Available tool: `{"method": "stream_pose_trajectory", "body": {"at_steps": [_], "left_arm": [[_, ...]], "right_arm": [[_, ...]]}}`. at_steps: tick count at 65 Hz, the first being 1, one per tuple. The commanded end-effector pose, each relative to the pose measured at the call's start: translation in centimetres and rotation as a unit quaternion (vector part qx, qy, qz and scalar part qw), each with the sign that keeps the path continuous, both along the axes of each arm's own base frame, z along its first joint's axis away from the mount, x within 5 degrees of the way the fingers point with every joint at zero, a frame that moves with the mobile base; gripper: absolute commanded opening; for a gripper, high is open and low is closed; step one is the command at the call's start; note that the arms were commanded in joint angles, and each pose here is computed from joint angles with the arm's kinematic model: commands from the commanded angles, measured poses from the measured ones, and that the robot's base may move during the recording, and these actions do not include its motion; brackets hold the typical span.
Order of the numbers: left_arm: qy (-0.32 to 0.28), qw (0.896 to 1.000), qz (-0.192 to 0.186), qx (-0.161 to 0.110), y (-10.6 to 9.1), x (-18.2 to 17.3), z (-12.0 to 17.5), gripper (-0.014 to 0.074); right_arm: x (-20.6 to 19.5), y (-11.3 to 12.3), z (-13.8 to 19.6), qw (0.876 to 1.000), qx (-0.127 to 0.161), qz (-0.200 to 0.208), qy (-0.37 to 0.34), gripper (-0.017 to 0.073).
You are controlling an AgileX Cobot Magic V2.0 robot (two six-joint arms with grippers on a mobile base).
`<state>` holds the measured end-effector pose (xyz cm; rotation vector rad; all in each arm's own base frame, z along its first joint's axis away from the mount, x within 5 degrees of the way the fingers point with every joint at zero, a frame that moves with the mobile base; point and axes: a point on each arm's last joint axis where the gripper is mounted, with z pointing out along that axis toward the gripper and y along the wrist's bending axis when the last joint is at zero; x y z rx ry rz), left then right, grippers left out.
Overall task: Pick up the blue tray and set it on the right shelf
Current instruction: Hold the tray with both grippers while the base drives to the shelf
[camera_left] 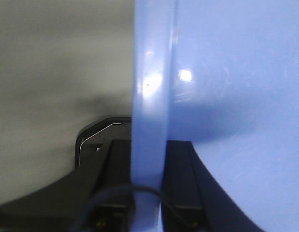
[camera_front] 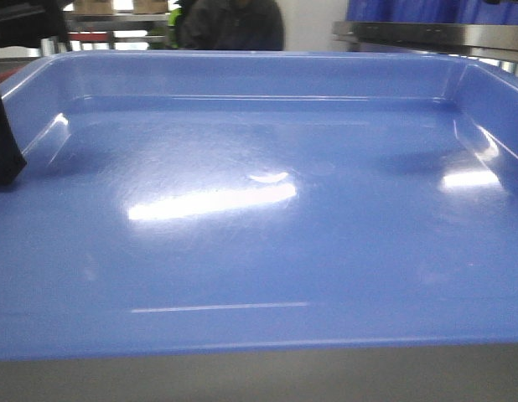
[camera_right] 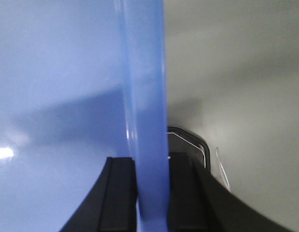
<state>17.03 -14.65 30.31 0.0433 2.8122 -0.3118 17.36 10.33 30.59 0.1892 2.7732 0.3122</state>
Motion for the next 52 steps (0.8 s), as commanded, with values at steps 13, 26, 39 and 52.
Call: {"method": "stream_pose_trajectory", "body": {"at_steps": [13, 26, 39, 52], "left_arm": [[-0.023, 1.000, 0.005, -0.009, 0.21, -0.11, 1.22, 0.0004], [-0.023, 1.000, 0.005, -0.009, 0.21, -0.11, 1.22, 0.0004], [-0.023, 1.000, 0.005, -0.009, 0.21, -0.11, 1.22, 0.0004], [-0.023, 1.000, 0.005, -0.009, 0.21, -0.11, 1.22, 0.0004]], "right_arm": [[0.14, -0.35, 1.35, 0.999, 0.005, -0.005, -0.039, 0.0193], [0.14, -0.35, 1.35, 0.999, 0.005, -0.005, -0.039, 0.0193], [0.14, -0.35, 1.35, 0.999, 0.005, -0.005, -0.039, 0.0193], [0.14, -0.35, 1.35, 0.999, 0.005, -0.005, -0.039, 0.0193]]}}
